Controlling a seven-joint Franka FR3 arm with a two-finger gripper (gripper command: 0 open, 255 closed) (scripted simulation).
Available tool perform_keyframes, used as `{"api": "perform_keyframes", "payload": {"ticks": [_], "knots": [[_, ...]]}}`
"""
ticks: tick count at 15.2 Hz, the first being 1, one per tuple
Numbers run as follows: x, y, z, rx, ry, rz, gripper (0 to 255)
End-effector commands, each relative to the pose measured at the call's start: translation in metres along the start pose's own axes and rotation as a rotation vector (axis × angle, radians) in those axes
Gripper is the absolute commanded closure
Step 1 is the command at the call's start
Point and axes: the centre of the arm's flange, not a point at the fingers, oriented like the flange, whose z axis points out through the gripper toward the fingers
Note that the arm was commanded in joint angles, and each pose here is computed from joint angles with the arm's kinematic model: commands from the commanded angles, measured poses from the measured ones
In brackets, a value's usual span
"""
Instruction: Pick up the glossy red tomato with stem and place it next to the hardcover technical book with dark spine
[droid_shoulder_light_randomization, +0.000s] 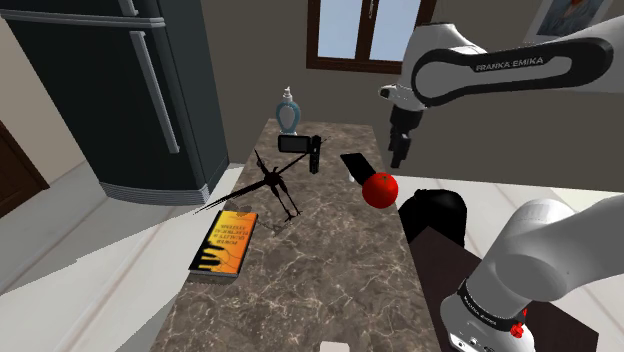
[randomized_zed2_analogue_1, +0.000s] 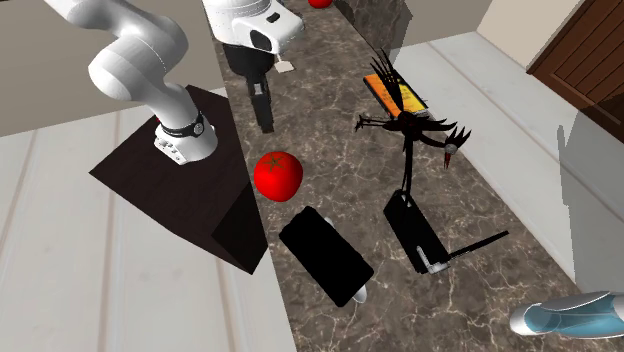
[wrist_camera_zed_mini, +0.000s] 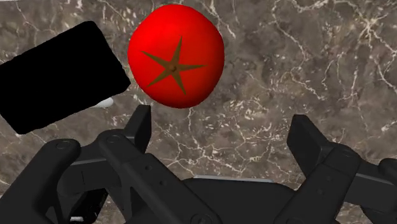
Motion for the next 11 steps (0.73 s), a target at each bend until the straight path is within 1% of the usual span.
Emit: {"api": "perform_keyframes", "payload": {"ticks": [1, 3, 4, 11], "knots": [[0.003, 0.015, 0.022, -0.015, -0.024, -0.117, 0], [0.009, 0.029, 0.042, -0.029, -0.047, -0.225, 0], [0.01, 0.032, 0.047, -0.032, -0.052, -0.25, 0], [0.008, 0.033, 0.084, -0.032, -0.052, -0.25, 0]]}}
